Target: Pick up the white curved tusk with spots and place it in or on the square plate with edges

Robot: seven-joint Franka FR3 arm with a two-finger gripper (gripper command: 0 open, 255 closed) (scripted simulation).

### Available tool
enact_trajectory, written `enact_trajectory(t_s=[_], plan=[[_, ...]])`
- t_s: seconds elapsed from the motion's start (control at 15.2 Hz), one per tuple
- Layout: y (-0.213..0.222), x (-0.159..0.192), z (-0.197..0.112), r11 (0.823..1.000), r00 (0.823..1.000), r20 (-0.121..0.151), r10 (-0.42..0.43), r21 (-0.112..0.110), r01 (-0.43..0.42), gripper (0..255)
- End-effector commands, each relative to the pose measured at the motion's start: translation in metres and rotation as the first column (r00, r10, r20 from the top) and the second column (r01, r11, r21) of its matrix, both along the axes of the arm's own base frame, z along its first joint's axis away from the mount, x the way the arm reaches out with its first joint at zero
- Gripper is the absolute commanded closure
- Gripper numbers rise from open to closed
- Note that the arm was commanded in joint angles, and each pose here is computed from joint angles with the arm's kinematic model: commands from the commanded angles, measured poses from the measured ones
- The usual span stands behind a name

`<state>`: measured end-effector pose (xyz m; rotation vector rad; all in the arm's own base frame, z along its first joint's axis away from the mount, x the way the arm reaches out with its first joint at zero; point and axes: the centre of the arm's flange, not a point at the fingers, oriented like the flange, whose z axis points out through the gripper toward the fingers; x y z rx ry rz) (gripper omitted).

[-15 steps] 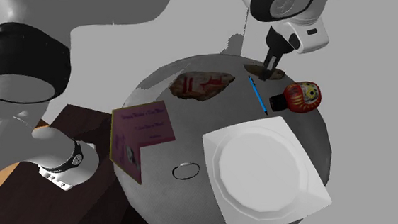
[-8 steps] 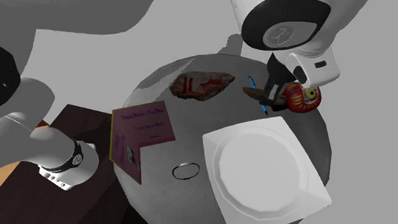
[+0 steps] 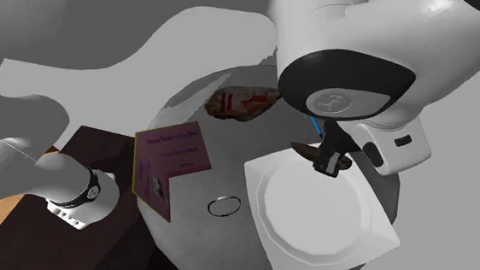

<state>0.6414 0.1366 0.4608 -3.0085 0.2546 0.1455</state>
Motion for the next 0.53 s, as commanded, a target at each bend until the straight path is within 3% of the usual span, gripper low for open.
enact_trajectory(t_s=[0.0,0.13,0.46], plan=[[-0.026,0.000,0.006,1.000,1.000,0.000,0.001,0.001,-0.001,255],[-0.054,0.003,0.007,1.000,1.000,0.000,0.001,0.001,-0.001,255],[-0.054,0.003,-0.020,1.000,1.000,0.000,0.001,0.001,-0.001,255]])
